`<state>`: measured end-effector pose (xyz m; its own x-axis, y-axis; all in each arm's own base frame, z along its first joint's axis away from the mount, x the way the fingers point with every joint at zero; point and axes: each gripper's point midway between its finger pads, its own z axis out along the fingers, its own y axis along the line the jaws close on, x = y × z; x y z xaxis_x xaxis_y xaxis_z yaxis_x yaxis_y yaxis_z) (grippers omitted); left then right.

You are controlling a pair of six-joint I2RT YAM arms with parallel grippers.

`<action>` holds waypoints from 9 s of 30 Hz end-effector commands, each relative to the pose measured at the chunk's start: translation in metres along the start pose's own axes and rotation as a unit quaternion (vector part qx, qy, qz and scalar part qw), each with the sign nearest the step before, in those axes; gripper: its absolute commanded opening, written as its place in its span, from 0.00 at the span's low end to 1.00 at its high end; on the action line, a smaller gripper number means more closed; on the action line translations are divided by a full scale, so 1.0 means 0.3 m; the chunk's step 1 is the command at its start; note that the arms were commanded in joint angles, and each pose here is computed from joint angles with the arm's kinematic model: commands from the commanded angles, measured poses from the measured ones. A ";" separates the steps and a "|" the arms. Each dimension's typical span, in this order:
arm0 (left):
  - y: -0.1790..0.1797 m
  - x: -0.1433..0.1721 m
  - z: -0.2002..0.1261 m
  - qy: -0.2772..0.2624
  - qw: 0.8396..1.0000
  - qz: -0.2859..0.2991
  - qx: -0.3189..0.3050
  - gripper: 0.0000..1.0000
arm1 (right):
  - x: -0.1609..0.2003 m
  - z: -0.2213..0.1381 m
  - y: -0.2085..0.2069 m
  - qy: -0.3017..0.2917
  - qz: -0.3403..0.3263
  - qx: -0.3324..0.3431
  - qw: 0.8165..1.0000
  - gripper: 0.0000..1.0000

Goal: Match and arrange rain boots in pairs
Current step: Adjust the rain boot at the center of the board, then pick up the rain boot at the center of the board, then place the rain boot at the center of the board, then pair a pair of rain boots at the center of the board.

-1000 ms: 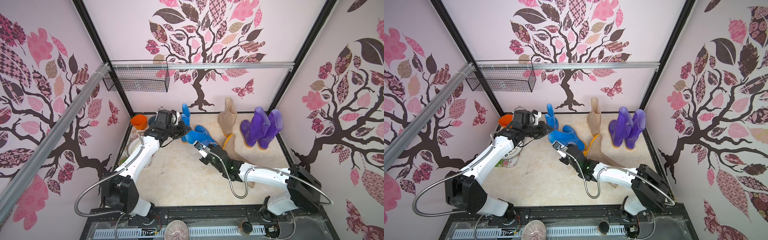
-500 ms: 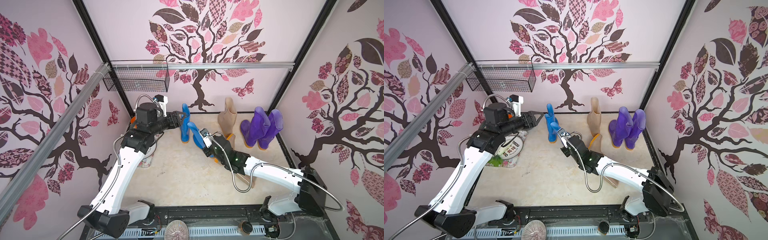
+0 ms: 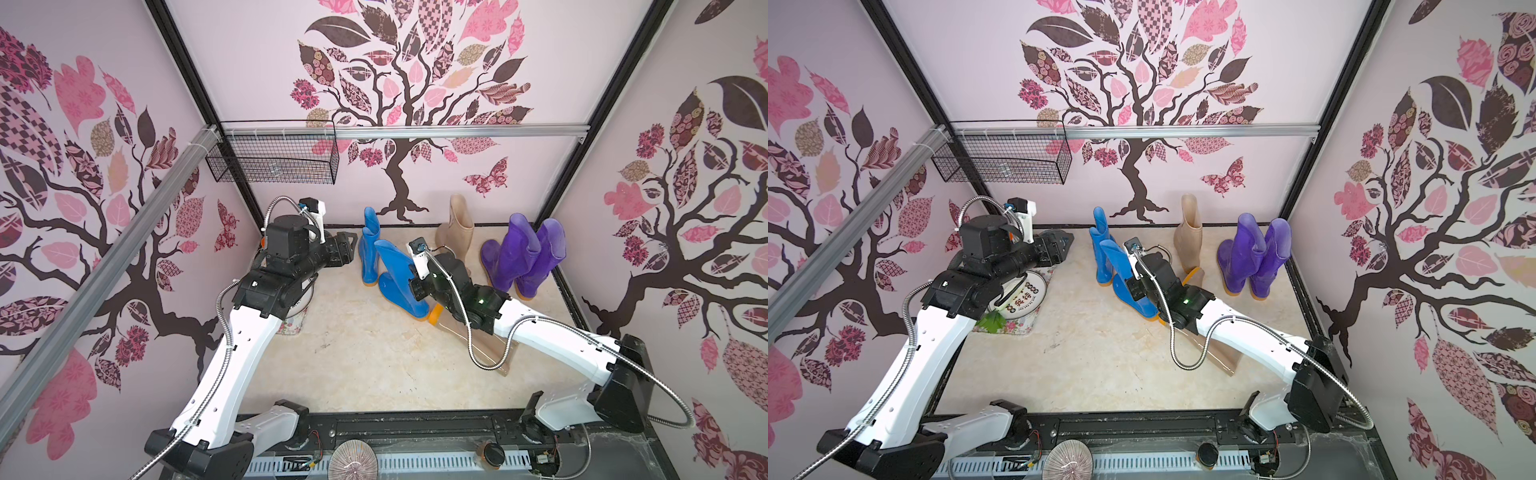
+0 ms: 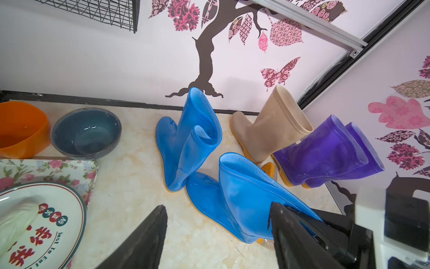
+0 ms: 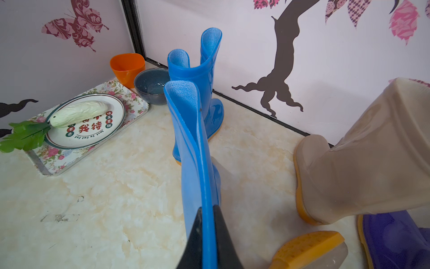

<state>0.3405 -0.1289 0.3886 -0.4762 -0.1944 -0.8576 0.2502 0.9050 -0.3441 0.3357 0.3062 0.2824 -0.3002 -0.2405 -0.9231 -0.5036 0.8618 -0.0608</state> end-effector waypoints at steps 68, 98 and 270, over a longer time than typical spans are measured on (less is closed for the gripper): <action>-0.293 0.381 0.234 0.184 0.977 0.020 -0.105 0.97 | -0.044 -0.389 -0.239 -0.113 0.095 0.051 0.988 0.85; -0.300 0.492 0.326 0.232 0.971 0.017 -0.064 0.10 | -0.010 -0.423 -0.259 -0.112 0.106 0.057 0.986 0.86; 0.420 -0.010 0.215 0.117 0.966 0.047 -0.226 0.78 | -0.290 0.382 0.154 -0.004 0.140 -0.110 0.984 0.00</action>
<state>0.4309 -0.0392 0.3186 -0.6789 -0.0471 -0.7327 -0.0625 0.9980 -0.0062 0.4522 0.4188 0.2659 -0.4805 -0.0482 -0.8757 -0.5189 0.8205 0.2396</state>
